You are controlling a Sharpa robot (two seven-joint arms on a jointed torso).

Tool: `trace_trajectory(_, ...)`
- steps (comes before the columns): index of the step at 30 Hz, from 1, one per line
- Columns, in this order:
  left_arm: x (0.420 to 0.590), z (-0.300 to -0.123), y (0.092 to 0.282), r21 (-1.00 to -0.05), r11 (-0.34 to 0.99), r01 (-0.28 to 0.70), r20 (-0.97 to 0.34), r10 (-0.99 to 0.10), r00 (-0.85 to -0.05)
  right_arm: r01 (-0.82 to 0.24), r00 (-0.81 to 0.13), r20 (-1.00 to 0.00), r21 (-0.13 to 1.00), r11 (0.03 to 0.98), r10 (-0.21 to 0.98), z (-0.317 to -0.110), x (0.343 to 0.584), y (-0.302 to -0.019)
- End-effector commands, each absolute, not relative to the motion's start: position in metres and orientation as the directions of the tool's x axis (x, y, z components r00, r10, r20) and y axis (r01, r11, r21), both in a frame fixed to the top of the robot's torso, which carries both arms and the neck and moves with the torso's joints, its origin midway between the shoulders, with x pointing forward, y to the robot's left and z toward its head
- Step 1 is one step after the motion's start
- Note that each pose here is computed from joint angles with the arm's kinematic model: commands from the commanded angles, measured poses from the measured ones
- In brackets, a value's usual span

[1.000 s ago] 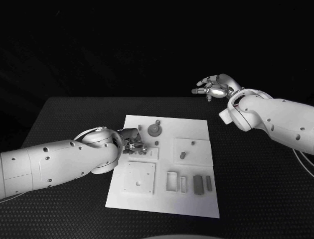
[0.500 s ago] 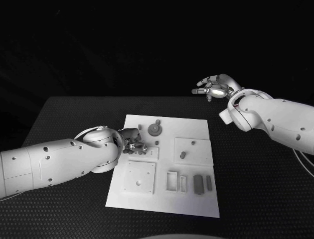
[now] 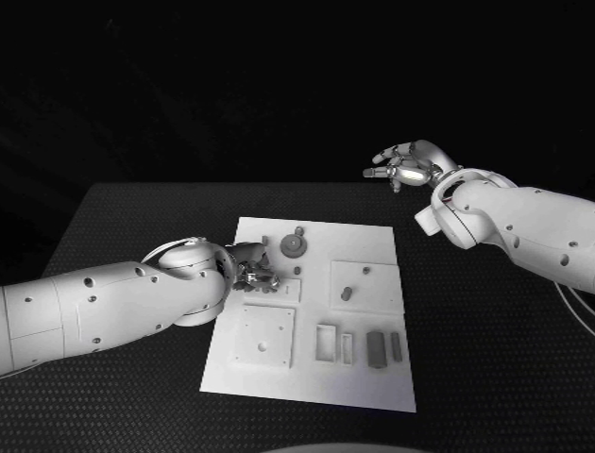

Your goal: Assemble the parts on the task board

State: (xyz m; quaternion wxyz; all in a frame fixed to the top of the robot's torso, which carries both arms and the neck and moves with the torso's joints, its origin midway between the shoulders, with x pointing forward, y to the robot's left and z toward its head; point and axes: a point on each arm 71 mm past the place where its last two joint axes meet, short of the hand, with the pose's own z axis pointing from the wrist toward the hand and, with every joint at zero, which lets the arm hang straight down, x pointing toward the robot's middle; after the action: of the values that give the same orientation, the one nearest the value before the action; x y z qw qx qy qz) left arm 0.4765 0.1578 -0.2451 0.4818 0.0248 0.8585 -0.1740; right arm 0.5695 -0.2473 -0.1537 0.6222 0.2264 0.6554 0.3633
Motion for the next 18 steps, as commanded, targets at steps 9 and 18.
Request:
trace_trajectory(9,0.4712,-0.2535,0.1498,-0.26,0.937,0.234,-0.808,-0.078,-0.584,-0.163,-0.139,-0.65,0.759,0.63,0.747,-0.1541,0.5693,-0.2444)
trace_trajectory(18,0.4723,-0.2549,0.149,-0.25,0.941,0.23,-0.799,-0.066,-0.598,-0.163,-0.14,-0.65,0.759,0.63,0.747,-0.1542,0.5694,-0.2439)
